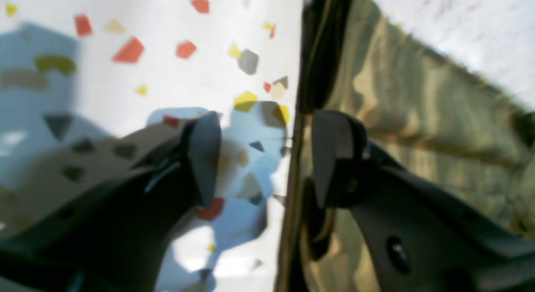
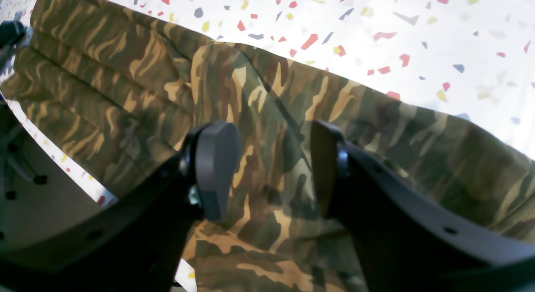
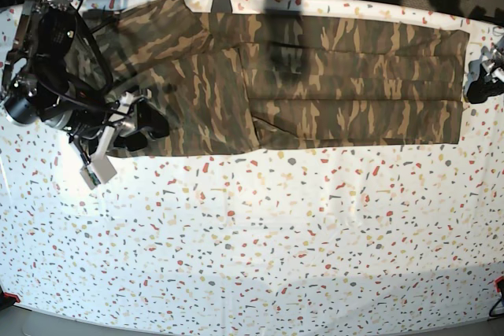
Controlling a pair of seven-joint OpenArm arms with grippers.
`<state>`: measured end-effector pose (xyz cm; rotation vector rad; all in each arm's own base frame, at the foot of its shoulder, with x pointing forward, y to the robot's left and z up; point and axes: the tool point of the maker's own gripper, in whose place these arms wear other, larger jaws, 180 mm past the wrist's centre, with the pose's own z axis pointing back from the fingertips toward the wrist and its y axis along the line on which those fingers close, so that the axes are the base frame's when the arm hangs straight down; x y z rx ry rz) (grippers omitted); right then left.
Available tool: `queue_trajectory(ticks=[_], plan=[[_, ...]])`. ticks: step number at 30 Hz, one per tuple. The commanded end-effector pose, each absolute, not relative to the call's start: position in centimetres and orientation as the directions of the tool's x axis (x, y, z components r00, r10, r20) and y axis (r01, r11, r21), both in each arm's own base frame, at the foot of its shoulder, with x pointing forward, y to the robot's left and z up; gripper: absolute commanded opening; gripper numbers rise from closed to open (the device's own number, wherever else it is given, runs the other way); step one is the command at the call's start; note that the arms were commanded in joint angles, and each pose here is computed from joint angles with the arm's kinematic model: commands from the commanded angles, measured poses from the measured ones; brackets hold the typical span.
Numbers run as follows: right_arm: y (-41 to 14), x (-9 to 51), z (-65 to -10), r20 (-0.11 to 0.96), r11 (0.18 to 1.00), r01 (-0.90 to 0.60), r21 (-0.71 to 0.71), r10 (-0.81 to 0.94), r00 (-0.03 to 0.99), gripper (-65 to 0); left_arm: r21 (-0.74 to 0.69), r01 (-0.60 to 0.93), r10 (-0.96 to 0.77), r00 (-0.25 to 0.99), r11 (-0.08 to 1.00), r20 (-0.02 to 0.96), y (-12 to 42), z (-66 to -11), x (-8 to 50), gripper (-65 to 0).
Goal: Fold the T-shirt properly
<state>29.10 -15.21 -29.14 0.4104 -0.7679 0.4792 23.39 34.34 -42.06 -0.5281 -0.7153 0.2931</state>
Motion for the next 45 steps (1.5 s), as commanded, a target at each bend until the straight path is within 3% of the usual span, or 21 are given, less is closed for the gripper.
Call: queue_trajectory(ticks=[1,10,24,30,37,40,41,45], plan=[[-15.1,29.7,-27.8,0.77,0.809,-0.566,0.157,0.259,0.584,-34.2,-0.563,-0.095,0.427,0.757,0.821,0.495,34.2,-42.6,22.4,-31.0],[-15.1,29.7,-27.7,0.771,0.809,-0.566,0.158,0.258,0.583,-34.2,-0.693,-0.116,0.531,0.734,0.711,0.422,29.0,-44.5,22.2,-31.0],[-15.1,29.7,-27.7,0.773,0.809,-0.566,0.158,0.256,0.581,-34.2,-0.735,-0.127,0.566,0.728,0.666,0.387,26.5,-45.5,21.9,-31.2],[-15.1,29.7,-27.7,0.773,0.809,-0.566,0.158,0.256,0.58,-34.2,-0.74,-0.131,0.557,0.746,0.66,0.364,24.6,-46.7,21.3,-45.7],[-15.1,29.8,-27.7,0.774,0.809,-0.566,0.157,0.255,0.58,-34.2,-0.721,-0.13,0.571,0.71,0.681,0.412,25.1,-46.8,22.0,-48.0],[-15.1,29.8,-27.7,0.775,0.809,-0.566,0.157,0.255,0.579,-34.2,-0.723,-0.131,0.574,0.709,0.678,0.41,24.9,-46.8,21.9,-63.2],[-15.1,29.8,-27.7,0.775,0.809,-0.566,0.157,0.255,0.579,-34.2,-0.723,-0.131,0.574,0.709,0.678,0.41,24.9,-46.9,21.9,-65.0],[-15.1,29.8,-27.6,0.775,0.809,-0.566,0.157,0.254,0.579,-34.2,-0.723,-0.13,0.574,0.708,0.678,0.411,24.9,-46.9,22.0,-65.0]])
